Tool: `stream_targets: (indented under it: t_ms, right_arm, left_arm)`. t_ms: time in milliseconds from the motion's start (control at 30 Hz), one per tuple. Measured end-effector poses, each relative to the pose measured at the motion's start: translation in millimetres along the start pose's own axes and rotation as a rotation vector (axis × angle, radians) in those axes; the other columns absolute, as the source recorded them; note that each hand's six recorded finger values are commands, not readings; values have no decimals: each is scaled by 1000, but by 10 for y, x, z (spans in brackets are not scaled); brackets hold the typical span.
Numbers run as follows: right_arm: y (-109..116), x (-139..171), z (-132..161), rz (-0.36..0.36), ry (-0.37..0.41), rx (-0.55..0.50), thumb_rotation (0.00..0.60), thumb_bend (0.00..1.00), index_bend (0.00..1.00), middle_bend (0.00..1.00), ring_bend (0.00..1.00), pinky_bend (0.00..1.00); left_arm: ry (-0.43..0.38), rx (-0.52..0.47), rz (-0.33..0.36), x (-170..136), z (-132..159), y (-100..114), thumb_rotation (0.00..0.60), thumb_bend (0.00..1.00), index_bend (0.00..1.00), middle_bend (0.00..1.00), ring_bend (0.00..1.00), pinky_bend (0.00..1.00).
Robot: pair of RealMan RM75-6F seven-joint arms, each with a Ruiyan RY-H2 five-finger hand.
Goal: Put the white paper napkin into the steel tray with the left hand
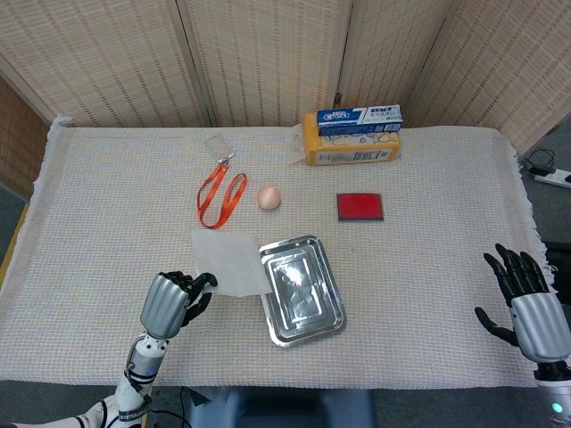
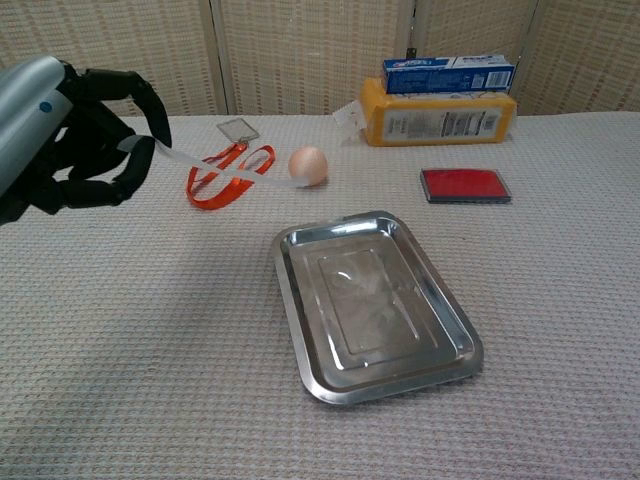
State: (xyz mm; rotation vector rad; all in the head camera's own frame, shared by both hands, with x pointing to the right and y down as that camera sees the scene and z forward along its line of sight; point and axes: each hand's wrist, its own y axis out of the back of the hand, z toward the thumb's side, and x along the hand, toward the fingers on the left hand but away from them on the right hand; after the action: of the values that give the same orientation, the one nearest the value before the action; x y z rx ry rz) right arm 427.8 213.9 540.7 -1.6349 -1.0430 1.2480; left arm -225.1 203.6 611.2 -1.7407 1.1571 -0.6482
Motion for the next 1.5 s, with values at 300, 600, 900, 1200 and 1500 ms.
stream_targets:
  t_ms: [300,600,900,1200,1500]
  right_arm:
    - [50,15,-7,-10,2,-18,600,338,0,0,0,0]
    - [68,18,-16,-11,3,-27,600,338,0,0,0,0]
    - [53,-14,-57,-3,-13,-30,600,337,0,0,0,0]
    - [35,-49,-84,7,-20,-32,600,338,0,0,0,0]
    - [19,-66,-104,17,-26,-40,600,338,0,0,0,0]
  left_arm:
    - [-20,-59,-79,-194,225,-244,600,618,566,1000,1000,1000]
    - [-47,-100,-112,-227,401,-449,600,618,566,1000,1000,1000]
    - [-98,-107,-173,-133,537,-709,600,618,580,1000,1000,1000]
    - [-142,-98,-237,-169,680,-913,600,618,591,1000,1000,1000]
    - [-165,-84,-310,-226,777,-1194,600,617,583,1000,1000,1000]
